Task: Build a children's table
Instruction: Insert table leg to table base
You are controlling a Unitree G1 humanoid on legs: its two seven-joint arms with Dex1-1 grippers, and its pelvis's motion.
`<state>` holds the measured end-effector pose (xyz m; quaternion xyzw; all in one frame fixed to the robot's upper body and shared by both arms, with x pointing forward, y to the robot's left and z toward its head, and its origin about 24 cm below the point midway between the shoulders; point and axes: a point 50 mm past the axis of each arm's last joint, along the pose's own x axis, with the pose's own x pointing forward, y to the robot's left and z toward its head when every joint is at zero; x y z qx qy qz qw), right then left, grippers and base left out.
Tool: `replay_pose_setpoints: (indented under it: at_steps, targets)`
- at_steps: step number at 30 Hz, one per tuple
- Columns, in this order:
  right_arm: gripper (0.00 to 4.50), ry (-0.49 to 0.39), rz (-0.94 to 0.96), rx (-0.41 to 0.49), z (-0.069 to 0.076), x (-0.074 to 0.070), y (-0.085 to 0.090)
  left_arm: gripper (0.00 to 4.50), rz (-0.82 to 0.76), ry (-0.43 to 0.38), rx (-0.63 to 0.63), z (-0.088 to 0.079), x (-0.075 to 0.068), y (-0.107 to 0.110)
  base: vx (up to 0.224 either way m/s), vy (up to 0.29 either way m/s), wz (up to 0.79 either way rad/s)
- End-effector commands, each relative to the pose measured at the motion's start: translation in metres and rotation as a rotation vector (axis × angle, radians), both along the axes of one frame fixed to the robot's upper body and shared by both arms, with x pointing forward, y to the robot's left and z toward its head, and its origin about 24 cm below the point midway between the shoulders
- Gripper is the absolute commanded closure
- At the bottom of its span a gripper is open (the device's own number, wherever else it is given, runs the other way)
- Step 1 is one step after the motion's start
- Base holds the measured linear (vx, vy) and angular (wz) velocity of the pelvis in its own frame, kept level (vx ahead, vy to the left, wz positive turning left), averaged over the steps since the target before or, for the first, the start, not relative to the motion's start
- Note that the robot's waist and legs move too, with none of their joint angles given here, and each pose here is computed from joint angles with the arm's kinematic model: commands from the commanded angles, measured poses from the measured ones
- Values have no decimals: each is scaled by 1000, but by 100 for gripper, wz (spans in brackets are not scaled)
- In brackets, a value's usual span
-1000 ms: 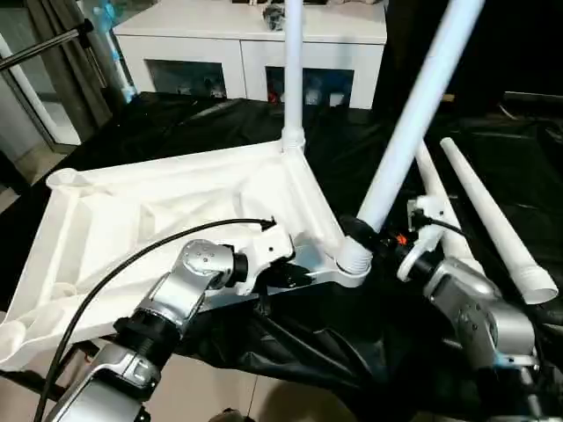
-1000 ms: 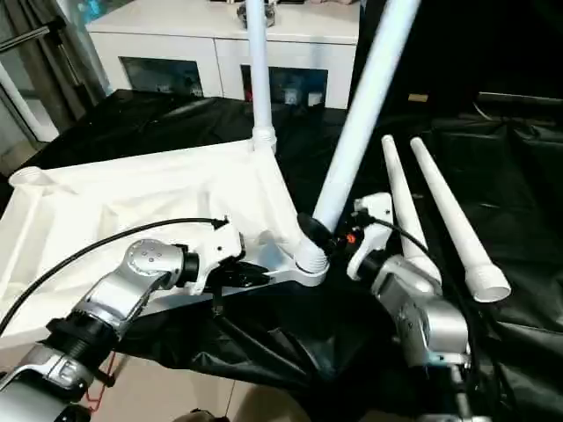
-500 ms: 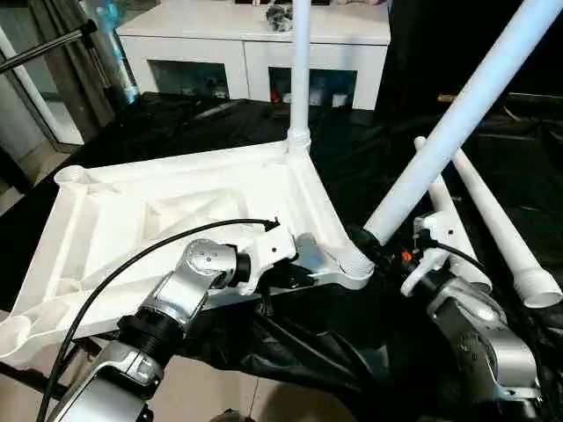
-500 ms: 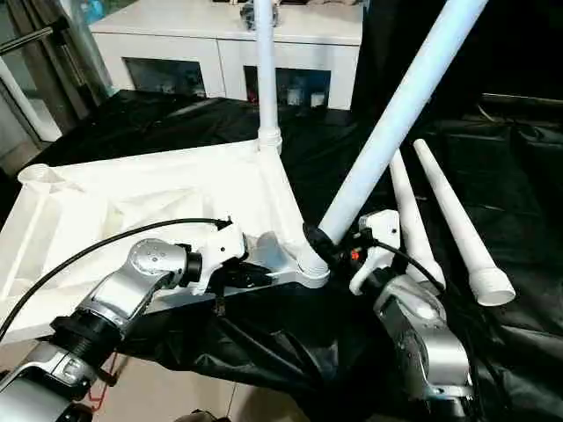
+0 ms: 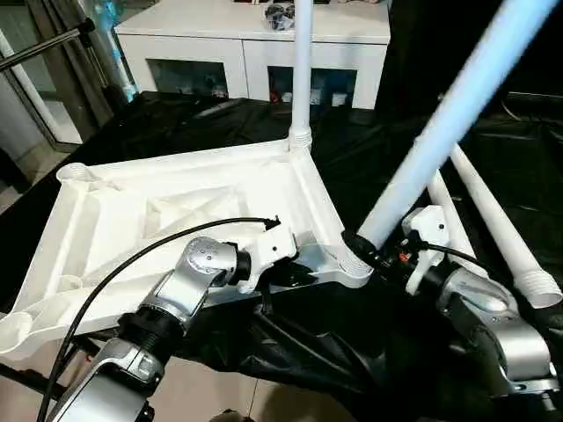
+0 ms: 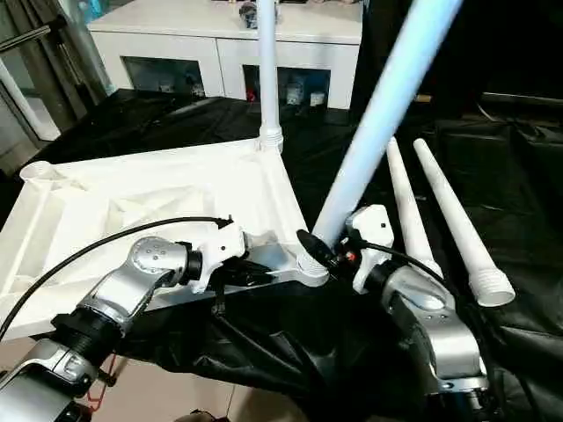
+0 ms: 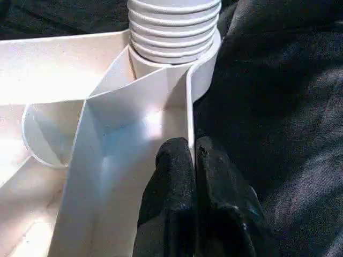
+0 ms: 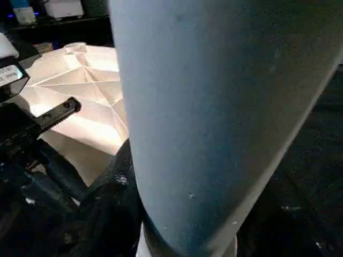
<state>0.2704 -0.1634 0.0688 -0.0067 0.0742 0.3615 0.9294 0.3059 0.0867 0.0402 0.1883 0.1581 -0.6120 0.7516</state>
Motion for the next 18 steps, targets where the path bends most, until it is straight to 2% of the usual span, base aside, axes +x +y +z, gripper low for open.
replay_pose_setpoints:
  at_steps: [1, 8, 11, 18]
  targets:
    - [263, 126, 107, -6, -21, -9, 11, 450, 46, -54, 16, 7, 9, 5, 0, 0, 0]
    - [263, 185, 210, -14, -28, -1, 14, 450, -11, -49, -2, 10, 6, 3, 0, 0, 0]
    - [263, 222, 293, -61, -31, 4, 18, 450, -53, -43, 1, 11, 3, 2, 0, 0, 0]
    - [263, 240, 409, -115, -30, 5, 21, 450, -93, -56, 6, 19, 4, 4, 0, 0, 0]
